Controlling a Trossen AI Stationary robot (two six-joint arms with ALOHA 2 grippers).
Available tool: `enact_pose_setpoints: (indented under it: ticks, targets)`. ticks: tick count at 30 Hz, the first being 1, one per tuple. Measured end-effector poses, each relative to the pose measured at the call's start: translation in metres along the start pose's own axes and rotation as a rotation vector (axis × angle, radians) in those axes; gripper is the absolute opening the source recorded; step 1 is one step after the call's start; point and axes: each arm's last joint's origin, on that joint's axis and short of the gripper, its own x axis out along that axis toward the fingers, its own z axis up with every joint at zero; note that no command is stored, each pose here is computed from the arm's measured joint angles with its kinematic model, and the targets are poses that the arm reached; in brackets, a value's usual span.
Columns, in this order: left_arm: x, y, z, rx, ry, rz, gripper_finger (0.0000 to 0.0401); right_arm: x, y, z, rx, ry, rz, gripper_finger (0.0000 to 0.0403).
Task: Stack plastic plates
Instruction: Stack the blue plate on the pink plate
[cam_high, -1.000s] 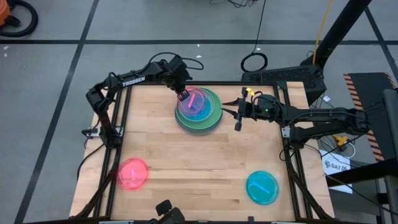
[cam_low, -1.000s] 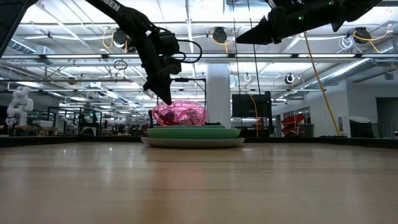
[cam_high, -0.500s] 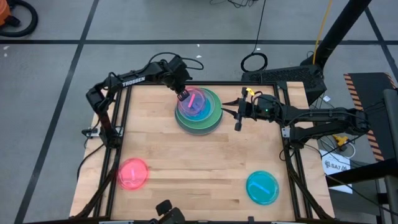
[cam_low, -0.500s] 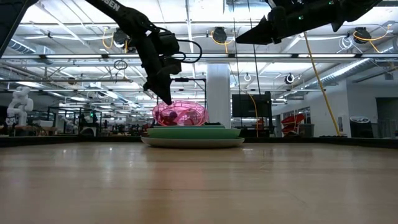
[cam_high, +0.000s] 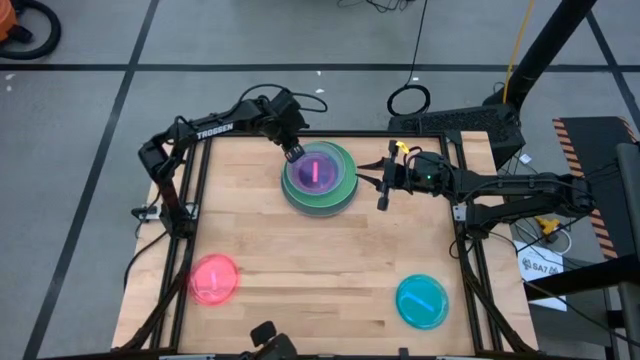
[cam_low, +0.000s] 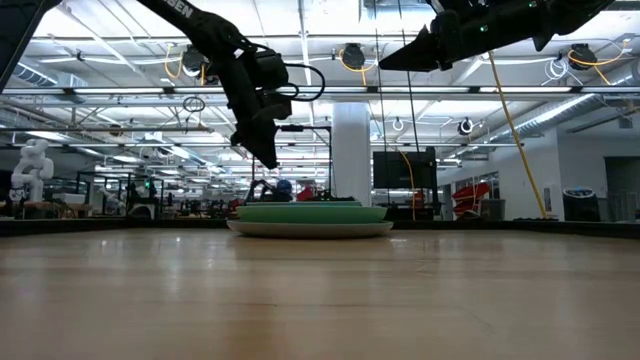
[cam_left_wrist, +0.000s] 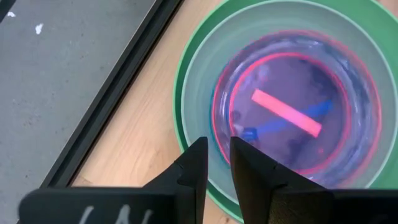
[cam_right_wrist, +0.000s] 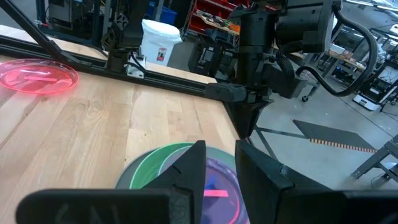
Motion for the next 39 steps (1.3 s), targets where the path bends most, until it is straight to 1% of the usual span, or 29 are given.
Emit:
enact_pose_setpoints:
  ticks: [6, 9, 13, 20, 23, 26, 29, 32, 34, 36, 39]
  targets:
    - [0.0, -0.002, -0.001, 0.038, 0.011, -0.004, 0.0076, 0.0, 0.0, 0.0, 0.0, 0.005, 0.002, 0.0079]
    - [0.0, -0.008, -0.001, 0.067, 0.015, -0.012, 0.0076, 0.0, 0.001, -0.002, -0.001, 0.02, 0.007, 0.0079]
    - [0.0, -0.022, 0.0, 0.11, 0.013, -0.069, 0.0077, 0.0, 0.001, -0.002, 0.012, 0.023, 0.007, 0.0079]
    - [-0.005, -0.05, -0.001, 0.182, 0.01, -0.107, 0.0077, 0.0, 0.002, -0.005, 0.06, 0.047, 0.014, 0.0079]
    - [-0.015, -0.063, -0.002, 0.209, -0.038, -0.119, 0.0077, 0.0, 0.002, -0.006, 0.085, 0.064, 0.018, 0.0079]
    - [-0.025, -0.074, -0.014, 0.202, -0.093, -0.133, 0.0077, 0.0, 0.003, -0.007, 0.111, 0.075, 0.021, 0.0079]
    - [-0.038, -0.084, -0.03, 0.187, -0.177, -0.148, 0.0077, 0.0, 0.002, -0.007, 0.148, 0.069, 0.018, 0.0079]
    - [-0.051, -0.097, -0.048, 0.193, -0.303, -0.178, 0.0077, 0.0, 0.001, -0.004, 0.222, 0.049, -0.031, 0.0079]
    - [-0.055, -0.106, -0.065, 0.202, -0.366, -0.207, 0.0077, 0.001, 0.001, -0.003, 0.291, 0.037, -0.052, 0.0079]
    - [-0.061, -0.114, -0.079, 0.219, -0.46, -0.238, 0.0077, 0.004, 0.005, 0.0, 0.348, 0.037, -0.04, 0.0079]
    - [-0.068, -0.123, -0.1, 0.247, -0.573, -0.265, 0.0077, 0.009, 0.016, 0.009, 0.405, 0.031, 0.028, 0.0079]
